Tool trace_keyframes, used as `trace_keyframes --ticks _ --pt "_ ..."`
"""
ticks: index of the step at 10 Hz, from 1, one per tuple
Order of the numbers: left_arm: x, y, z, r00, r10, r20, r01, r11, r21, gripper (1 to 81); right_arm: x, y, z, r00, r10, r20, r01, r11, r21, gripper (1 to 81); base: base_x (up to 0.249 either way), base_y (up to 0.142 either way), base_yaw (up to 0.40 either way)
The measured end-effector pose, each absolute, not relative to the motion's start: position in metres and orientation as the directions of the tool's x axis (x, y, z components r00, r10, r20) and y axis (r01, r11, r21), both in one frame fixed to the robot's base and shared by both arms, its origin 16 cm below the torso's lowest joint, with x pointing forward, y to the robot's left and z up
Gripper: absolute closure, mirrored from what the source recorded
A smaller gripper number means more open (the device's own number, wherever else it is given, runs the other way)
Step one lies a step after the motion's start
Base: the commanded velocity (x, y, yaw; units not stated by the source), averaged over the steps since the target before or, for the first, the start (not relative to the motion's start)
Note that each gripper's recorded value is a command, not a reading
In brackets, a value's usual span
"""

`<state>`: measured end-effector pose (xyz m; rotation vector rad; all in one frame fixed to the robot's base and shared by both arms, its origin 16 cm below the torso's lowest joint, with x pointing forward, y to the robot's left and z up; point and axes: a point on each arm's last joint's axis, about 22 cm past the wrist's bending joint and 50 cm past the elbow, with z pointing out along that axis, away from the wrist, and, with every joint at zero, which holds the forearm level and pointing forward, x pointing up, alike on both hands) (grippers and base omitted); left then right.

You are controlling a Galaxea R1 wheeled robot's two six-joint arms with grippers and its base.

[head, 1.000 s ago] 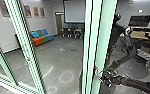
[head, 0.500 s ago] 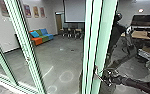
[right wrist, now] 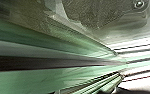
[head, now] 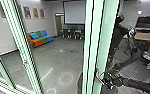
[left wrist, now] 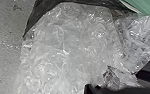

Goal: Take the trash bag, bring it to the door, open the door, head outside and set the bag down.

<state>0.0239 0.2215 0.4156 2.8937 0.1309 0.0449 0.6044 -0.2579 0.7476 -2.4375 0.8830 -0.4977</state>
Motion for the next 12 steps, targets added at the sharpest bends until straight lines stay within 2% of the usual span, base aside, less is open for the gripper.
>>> trace_keyframes --ticks 4,8,10,12 --pt "0.026 0.223 0.416 0.996 0.093 0.020 0.085 -0.967 0.242 81.1 0.619 -0.280 0.755 0.682 -0.705 0.196 -0.504 -0.646 -0.573 1.0 0.099 0.000 0.000" --pt "0.035 0.222 0.415 0.995 0.093 0.022 0.085 -0.966 0.243 81.1 0.674 -0.313 0.805 0.602 -0.734 0.315 -0.427 -0.629 -0.650 1.0 0.000 0.000 0.000" --pt "0.026 0.222 0.415 0.996 0.093 0.009 0.088 -0.966 0.242 81.1 0.684 -0.331 0.826 0.581 -0.739 0.340 -0.410 -0.627 -0.662 1.0 0.000 0.000 0.000" --pt "0.029 0.222 0.415 0.996 0.093 0.012 0.087 -0.966 0.243 81.1 0.689 -0.347 0.851 0.587 -0.718 0.374 -0.385 -0.654 -0.651 1.0 0.000 0.000 0.000"
